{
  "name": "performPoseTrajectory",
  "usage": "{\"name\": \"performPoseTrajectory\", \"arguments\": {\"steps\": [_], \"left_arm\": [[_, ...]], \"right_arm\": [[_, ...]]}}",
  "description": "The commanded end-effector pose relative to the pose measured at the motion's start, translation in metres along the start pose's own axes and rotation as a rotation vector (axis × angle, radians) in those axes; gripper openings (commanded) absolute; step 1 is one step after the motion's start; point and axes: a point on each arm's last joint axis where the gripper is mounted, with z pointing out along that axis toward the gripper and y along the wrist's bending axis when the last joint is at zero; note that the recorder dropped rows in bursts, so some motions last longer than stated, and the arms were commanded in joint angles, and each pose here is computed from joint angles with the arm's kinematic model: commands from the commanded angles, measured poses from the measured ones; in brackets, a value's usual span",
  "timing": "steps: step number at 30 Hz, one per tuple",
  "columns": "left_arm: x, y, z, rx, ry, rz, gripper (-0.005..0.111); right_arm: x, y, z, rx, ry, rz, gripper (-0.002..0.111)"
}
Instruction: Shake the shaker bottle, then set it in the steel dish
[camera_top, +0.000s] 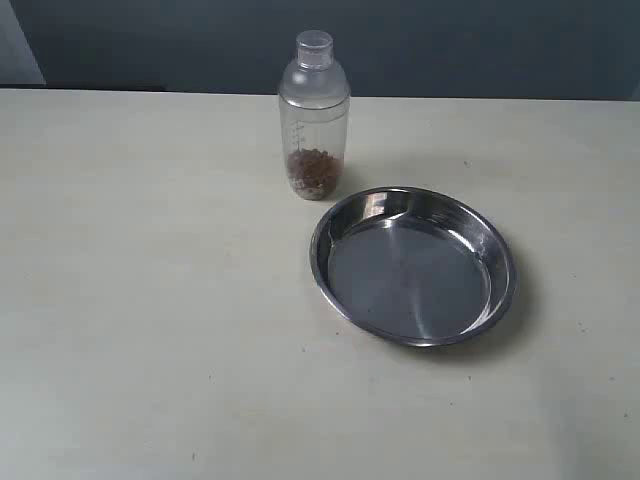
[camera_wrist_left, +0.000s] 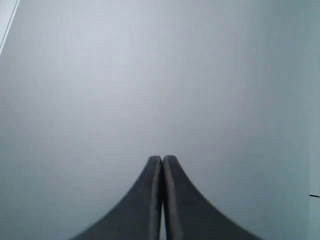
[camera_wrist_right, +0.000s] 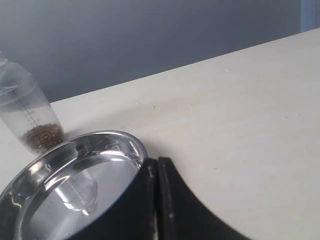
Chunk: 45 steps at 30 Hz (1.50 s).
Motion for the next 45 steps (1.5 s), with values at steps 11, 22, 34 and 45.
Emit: {"name": "performPoseTrajectory", "arguments": {"steps": [11, 22, 34, 45], "left_arm": [[-0.082, -0.020, 0.244, 0.172, 0.011, 0.620, 0.000], [-0.101, -0.023, 0.256, 0.052, 0.262, 1.206, 0.000], [-0.118, -0.025, 0.240, -0.181, 0.881, 0.248, 0.000], [0.021, -0.004, 0.109, 0.025, 0.665, 0.265, 0.000]], "right_arm": [[-0.001, 0.000, 0.000, -0.003, -0.012, -0.009, -0.001], [-0.001, 0.000, 0.000, -0.003, -0.012, -0.009, -0.001], [-0.001, 0.000, 0.000, -0.003, -0.012, -0.009, -0.001], [-0.001, 0.000, 0.000, -0.003, -0.012, -0.009, -0.001]]}}
